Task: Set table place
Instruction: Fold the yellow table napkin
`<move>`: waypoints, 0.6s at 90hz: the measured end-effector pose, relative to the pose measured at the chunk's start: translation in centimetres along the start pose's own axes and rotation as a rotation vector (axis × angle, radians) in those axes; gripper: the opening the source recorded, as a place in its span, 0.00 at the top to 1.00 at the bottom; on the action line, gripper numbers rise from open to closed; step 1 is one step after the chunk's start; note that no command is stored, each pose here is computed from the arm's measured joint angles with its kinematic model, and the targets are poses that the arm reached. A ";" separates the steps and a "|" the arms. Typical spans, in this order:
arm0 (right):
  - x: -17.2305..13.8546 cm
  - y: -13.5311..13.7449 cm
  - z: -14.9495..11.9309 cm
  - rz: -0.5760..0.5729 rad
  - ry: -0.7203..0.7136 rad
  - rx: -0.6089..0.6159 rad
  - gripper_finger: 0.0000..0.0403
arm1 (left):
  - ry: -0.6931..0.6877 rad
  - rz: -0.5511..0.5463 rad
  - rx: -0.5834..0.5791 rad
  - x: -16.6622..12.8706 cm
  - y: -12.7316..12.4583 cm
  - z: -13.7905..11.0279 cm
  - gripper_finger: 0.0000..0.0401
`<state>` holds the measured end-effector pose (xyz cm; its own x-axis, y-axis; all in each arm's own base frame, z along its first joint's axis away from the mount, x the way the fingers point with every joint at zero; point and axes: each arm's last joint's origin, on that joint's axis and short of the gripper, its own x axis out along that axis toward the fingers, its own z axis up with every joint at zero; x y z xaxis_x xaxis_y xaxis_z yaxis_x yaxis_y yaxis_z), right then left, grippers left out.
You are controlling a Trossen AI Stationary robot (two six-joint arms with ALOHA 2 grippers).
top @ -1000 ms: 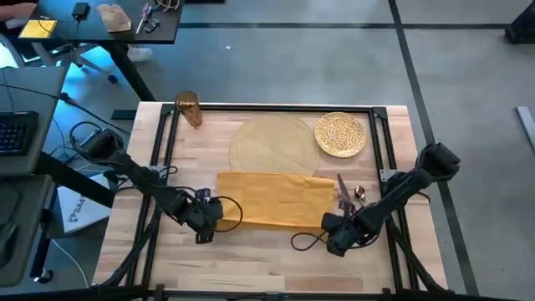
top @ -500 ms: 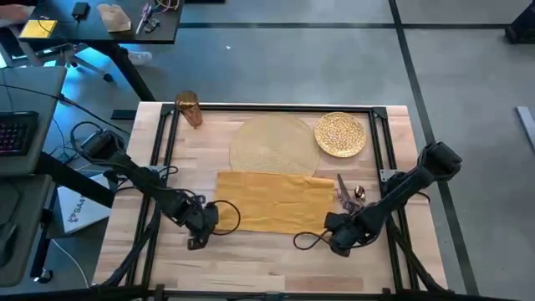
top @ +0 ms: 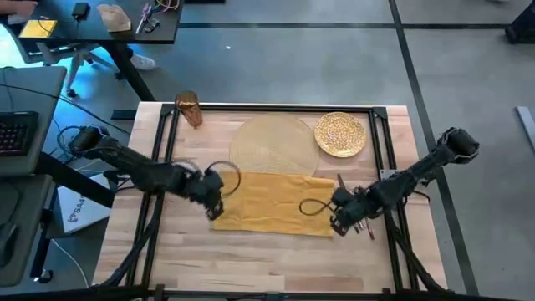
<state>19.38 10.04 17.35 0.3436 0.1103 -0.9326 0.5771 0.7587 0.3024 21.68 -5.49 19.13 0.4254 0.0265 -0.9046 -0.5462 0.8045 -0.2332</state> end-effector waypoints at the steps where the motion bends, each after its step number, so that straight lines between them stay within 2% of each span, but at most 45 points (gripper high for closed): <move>1: 0.3 -0.1 0.1 0.019 0.003 0.002 0.82 | -0.003 -0.013 -0.004 0.2 0.1 0.1 0.97; 9: 2.4 -0.7 0.6 0.137 0.011 0.036 0.90 | 0.014 -0.093 -0.032 2.1 1.0 0.4 0.99; 19: 4.4 -1.4 0.5 0.138 0.048 0.082 0.98 | 0.088 -0.082 -0.071 3.7 1.8 -0.3 0.99; 28: 5.7 -1.2 0.2 0.136 0.076 0.080 0.98 | 0.184 -0.033 -0.069 4.5 2.3 -1.8 1.00; 43: 7.2 0.4 -0.5 0.232 0.096 0.021 0.99 | 0.236 -0.013 -0.083 4.6 2.2 -3.6 1.00; 54: 7.0 1.4 -0.3 0.239 0.087 -0.022 1.00 | 0.319 0.075 -0.063 4.0 2.4 -4.7 1.00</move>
<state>22.37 12.09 11.16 0.4031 0.3424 -0.8487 0.4705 0.7179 0.5131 18.66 -6.31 13.29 0.1407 -0.1108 -0.9838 -0.6149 0.7690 -0.1746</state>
